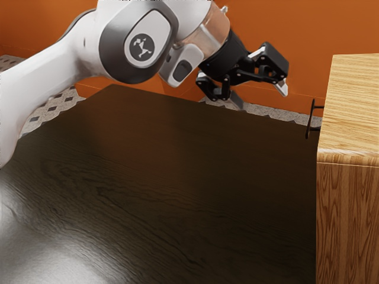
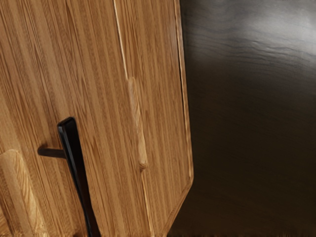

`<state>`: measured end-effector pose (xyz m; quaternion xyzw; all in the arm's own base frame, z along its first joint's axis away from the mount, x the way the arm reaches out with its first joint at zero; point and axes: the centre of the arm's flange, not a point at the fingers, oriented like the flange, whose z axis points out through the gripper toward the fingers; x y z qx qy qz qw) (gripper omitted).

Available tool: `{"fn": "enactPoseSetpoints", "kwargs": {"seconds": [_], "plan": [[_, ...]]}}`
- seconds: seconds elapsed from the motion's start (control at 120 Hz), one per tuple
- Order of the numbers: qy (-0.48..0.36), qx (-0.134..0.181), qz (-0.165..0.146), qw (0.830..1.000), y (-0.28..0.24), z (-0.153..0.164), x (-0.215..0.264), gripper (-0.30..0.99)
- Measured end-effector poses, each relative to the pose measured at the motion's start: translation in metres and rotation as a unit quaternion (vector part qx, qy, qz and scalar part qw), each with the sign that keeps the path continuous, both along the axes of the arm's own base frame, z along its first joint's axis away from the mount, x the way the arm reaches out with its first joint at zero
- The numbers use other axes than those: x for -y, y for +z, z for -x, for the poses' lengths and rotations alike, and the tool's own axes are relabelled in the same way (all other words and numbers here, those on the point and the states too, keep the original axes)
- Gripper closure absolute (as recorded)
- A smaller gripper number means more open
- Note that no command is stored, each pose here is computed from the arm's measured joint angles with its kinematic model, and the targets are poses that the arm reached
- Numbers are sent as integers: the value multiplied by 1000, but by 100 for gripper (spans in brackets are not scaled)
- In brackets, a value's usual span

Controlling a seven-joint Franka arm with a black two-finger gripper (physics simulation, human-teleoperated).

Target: Pull the drawer handle with one arm to open the drawer

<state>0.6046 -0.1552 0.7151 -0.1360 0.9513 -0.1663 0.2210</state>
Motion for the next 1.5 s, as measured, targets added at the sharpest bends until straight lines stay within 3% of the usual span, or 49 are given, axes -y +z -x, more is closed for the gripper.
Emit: {"fn": "enactPoseSetpoints", "kwargs": {"seconds": [1.183,1.5], "plan": [[-22,-30,37,999,-68,-47,32,1],[-13,-51,-3,999,-54,-21,11,1]]}}
